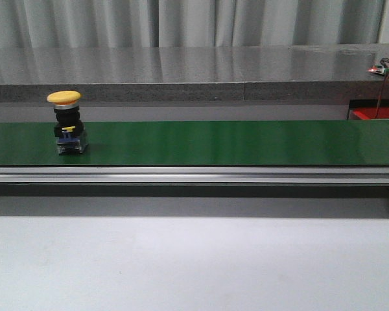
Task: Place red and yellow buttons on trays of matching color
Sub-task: 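Lower the red button onto the green belt and open the left gripper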
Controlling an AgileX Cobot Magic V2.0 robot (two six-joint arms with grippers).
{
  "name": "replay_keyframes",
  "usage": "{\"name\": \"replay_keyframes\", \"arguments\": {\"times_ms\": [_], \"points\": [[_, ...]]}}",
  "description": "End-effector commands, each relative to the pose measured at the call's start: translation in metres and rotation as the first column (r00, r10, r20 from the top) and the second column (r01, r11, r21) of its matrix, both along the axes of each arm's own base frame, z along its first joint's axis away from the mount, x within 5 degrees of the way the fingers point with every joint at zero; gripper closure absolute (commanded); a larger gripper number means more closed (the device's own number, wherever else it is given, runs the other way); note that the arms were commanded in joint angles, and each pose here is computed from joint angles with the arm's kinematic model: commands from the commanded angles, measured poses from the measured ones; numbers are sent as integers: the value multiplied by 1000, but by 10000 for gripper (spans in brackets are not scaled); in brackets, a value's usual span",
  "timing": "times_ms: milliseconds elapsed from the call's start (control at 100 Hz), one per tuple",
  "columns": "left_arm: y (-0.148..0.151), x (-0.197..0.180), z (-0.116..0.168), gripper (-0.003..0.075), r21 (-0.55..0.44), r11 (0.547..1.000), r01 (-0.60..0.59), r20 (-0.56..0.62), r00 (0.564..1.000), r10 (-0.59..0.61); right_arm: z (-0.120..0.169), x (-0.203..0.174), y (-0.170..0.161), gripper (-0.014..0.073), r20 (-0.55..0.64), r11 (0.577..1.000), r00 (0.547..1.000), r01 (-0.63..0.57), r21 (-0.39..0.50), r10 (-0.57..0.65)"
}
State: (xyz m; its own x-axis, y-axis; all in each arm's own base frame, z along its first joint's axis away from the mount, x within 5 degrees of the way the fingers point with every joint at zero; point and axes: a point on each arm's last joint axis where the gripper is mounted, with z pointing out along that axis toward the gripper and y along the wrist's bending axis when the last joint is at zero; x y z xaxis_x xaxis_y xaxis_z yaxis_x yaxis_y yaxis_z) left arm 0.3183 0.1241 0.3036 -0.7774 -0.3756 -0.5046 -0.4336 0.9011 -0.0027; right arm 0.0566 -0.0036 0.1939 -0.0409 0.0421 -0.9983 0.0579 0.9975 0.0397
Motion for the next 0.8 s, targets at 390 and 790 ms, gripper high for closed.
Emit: {"name": "replay_keyframes", "arguments": {"times_ms": [390, 790], "points": [[-67, 41, 9, 482, -64, 978, 199, 76, 978, -194, 14, -2, 1, 667, 105, 1000, 994, -6, -24, 9], [-81, 58, -13, 464, -86, 966, 243, 34, 970, -241, 14, -2, 1, 667, 105, 1000, 994, -6, -24, 9]]}}
